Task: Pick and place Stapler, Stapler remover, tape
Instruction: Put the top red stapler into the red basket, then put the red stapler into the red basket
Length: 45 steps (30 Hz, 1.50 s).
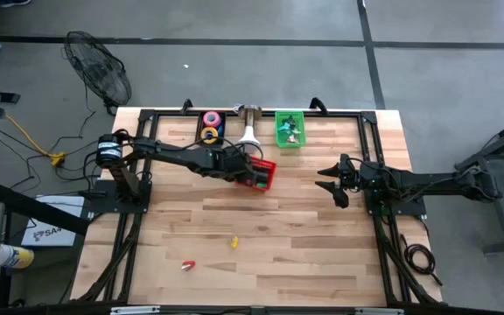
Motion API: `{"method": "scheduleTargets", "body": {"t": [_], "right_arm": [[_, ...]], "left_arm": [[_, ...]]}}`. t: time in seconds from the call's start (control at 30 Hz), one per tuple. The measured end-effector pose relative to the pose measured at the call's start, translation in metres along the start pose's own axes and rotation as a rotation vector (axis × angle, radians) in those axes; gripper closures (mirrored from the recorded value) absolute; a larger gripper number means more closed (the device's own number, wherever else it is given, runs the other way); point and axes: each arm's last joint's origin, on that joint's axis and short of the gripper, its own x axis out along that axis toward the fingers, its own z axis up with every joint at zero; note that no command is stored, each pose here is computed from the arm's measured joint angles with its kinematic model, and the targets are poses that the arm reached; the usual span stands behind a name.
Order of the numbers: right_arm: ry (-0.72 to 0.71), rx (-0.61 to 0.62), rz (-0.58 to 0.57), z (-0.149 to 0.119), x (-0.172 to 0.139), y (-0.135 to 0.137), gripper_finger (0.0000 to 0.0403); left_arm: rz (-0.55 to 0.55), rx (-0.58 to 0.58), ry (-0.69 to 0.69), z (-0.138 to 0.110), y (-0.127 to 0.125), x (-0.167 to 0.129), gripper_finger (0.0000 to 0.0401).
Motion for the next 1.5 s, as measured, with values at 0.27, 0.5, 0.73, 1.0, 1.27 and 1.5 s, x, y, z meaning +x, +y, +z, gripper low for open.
{"method": "scheduleTargets", "body": {"t": [0.27, 0.5, 0.73, 1.0, 1.27, 1.5], "right_arm": [[0.000, 0.000, 0.000, 0.000, 0.000, 0.000, 0.0205], [0.000, 0.000, 0.000, 0.000, 0.000, 0.000, 0.0205], [0.001, 0.000, 0.000, 0.000, 0.000, 0.000, 0.0205], [0.001, 0.000, 0.000, 0.000, 0.000, 0.000, 0.0205], [0.001, 0.000, 0.000, 0.000, 0.000, 0.000, 0.0205], [0.001, 0.000, 0.000, 0.000, 0.000, 0.000, 0.0205]], "left_arm": [[-0.028, 0.039, 0.053, 0.001, 0.001, -0.012, 0.0212], [-0.042, 0.047, 0.047, 0.008, 0.010, -0.055, 0.0209], [-0.098, 0.194, 0.101, -0.014, 0.009, -0.095, 0.0209], [-0.045, 0.297, 0.238, -0.081, 0.004, -0.121, 0.0209], [-0.092, 0.317, 0.244, -0.144, 0.001, -0.152, 0.0209], [-0.108, 0.312, 0.349, -0.191, 0.001, -0.161, 0.0209]]}}
